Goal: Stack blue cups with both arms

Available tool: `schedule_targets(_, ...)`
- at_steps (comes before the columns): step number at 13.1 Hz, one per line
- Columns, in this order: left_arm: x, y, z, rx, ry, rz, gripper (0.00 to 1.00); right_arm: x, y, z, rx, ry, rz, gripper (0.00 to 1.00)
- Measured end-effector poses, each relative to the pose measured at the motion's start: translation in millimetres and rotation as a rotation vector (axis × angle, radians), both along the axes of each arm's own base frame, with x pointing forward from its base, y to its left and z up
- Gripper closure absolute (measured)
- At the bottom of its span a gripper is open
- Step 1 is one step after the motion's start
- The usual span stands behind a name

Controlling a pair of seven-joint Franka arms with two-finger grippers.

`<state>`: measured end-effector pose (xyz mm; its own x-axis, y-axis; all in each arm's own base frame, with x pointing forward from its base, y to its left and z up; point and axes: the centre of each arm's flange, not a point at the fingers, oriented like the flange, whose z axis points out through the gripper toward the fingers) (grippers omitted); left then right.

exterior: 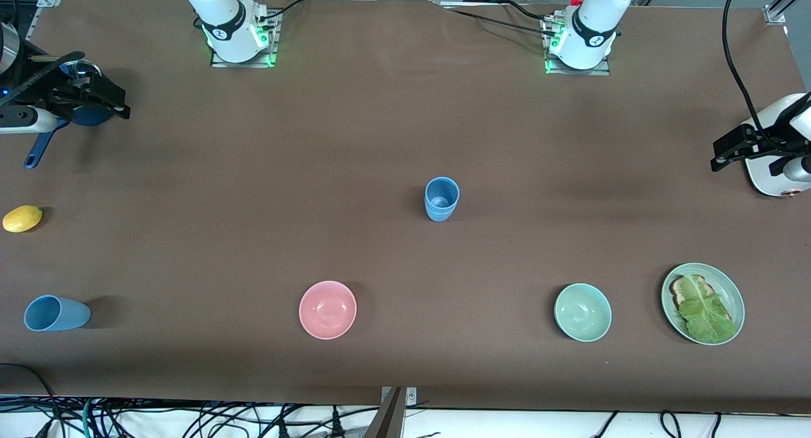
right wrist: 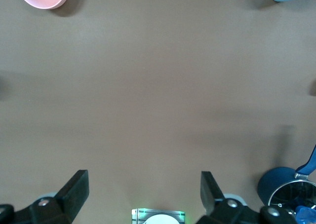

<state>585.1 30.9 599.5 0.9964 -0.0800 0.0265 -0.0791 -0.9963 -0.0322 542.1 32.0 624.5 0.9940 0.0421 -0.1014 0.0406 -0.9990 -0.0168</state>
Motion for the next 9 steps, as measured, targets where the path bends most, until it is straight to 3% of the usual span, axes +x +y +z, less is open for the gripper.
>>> schedule_targets(9, -1.0, -9.6, 1.3, -0.002, 0.003, -0.007, 0.00, 0.6, 2.4, -1.7, 0.000, 0.003, 0.004, 0.00)
